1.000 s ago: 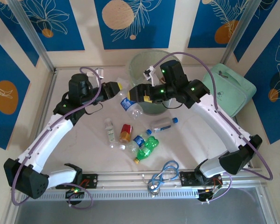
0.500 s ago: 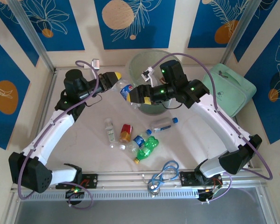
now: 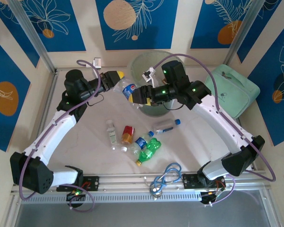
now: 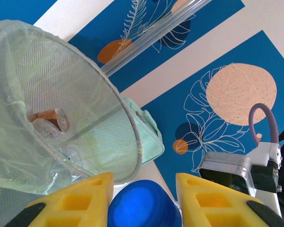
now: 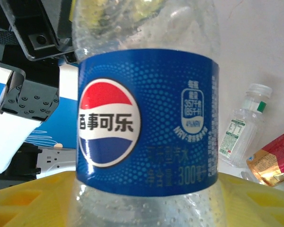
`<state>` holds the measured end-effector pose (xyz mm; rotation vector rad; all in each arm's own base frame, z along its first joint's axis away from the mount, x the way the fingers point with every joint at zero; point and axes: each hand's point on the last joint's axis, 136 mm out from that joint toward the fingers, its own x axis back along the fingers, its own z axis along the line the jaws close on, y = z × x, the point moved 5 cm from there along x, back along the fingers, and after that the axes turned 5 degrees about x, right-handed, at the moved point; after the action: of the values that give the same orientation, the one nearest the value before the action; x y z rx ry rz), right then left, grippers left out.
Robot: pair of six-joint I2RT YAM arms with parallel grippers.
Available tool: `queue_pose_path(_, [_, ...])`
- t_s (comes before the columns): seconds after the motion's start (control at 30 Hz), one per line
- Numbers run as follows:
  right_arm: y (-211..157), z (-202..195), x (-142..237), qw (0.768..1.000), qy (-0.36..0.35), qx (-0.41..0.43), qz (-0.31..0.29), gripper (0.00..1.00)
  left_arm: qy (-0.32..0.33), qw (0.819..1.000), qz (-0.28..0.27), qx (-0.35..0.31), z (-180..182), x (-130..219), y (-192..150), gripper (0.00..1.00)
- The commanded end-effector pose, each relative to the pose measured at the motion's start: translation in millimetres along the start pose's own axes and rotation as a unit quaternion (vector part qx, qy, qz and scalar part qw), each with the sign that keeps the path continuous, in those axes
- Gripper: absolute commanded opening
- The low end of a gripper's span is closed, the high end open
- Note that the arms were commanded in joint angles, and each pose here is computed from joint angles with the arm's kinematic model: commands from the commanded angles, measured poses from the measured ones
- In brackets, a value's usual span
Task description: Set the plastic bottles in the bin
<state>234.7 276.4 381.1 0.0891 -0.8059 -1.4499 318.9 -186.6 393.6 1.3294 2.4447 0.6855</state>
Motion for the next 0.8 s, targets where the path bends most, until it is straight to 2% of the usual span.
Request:
queue_pose_path(0.0, [-0.9, 0.5, -0.5, 1.000, 0.007, 0.000, 0.001, 0.68, -0.011, 1.000, -0.001, -0.004, 2.2, -1.0, 2.4, 0.33])
queue_pose_path(0.07, [-0.2, 0.7, -0.1, 1.000, 0.005, 0.000, -0.001, 0.66, -0.011, 1.000, -0.005, -0.005, 3.7, -1.6, 2.9, 0.35])
queue_pose_path(0.2, [2.9, 2.0, 2.2, 1.000, 0.001, 0.006, -0.008, 0.63, -0.007, 1.000, -0.016, -0.006, 5.1, -2.1, 6.0, 0.49])
queue_pose_path(0.23, [4.0, 2.8, 3.2, 1.000, -0.001, 0.008, -0.011, 0.62, -0.008, 1.000, -0.016, -0.007, 4.3, -2.3, 6.7, 0.55])
queue_pose_path(0.33, [9.0, 2.1, 8.3, 1.000, -0.015, 0.013, -0.023, 0.61, 0.011, 0.999, -0.030, -0.009, 5.3, -0.2, 11.0, 0.97])
queue_pose_path(0.37, [11.3, 1.4, 10.5, 0.999, -0.022, 0.016, -0.027, 0.61, 0.020, 0.999, -0.036, -0.012, 5.4, 1.3, 12.2, 1.00])
queue_pose_path(0.47, [21.2, -5.9, 20.0, 0.997, -0.059, 0.020, -0.047, 0.61, 0.074, 0.995, -0.070, -0.018, 8.8, 13.3, 17.3, 1.00])
queue_pose_path(0.6, [39.3, -18.3, 34.4, 0.991, -0.113, 0.027, -0.074, 0.61, 0.162, 0.980, -0.112, -0.026, 17.3, 38.0, 17.2, 1.00])
queue_pose_path(0.77, [67.3, -47.6, 49.8, 0.976, -0.188, 0.020, -0.104, 0.61, 0.255, 0.961, -0.104, -0.005, 45.5, 59.5, -1.2, 1.00])
